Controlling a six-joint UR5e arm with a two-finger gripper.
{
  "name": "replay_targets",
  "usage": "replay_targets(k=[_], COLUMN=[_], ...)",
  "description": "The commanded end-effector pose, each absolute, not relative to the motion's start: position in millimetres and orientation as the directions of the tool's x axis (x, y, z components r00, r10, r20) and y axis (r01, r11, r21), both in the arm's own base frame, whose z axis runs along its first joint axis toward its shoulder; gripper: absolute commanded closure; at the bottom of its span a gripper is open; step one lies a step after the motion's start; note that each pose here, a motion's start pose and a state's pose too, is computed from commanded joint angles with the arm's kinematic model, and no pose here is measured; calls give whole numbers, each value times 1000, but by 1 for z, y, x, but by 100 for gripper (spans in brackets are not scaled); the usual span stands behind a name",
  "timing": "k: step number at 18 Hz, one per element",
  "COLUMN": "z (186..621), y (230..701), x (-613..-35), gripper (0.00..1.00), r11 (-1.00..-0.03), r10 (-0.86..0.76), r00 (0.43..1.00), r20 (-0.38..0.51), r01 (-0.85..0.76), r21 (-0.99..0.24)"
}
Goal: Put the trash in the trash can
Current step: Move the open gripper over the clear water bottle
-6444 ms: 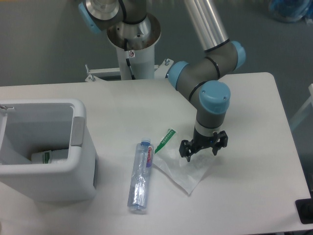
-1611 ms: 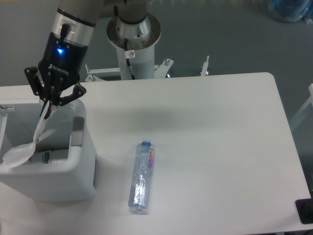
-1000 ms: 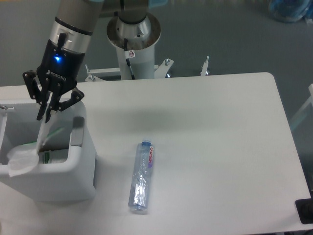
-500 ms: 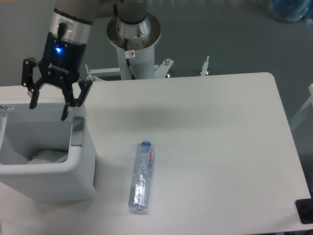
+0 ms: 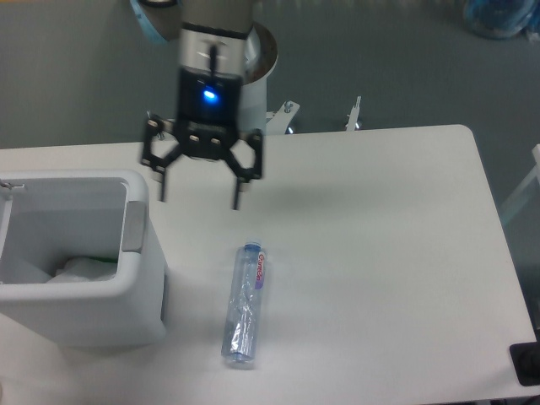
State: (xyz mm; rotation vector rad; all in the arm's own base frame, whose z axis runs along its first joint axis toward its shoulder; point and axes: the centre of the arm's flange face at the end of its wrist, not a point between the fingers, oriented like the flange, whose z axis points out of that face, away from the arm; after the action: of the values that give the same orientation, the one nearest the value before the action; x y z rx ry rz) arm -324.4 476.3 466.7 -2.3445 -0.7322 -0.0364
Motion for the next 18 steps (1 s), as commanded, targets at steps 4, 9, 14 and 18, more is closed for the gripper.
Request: replay_targets(k=[4, 9, 14, 18], z=[419, 357, 319, 307], y=[492, 514, 556, 565], x=[-363, -394, -391, -375], gripper=[0, 0, 0, 0], r11=[-665, -705, -766, -836], r10=[568, 603, 550, 449], r00=[814, 795, 834, 893], r20=[125, 70, 33, -3], r01=[542, 572, 520, 419], r21=[-514, -419, -377, -353])
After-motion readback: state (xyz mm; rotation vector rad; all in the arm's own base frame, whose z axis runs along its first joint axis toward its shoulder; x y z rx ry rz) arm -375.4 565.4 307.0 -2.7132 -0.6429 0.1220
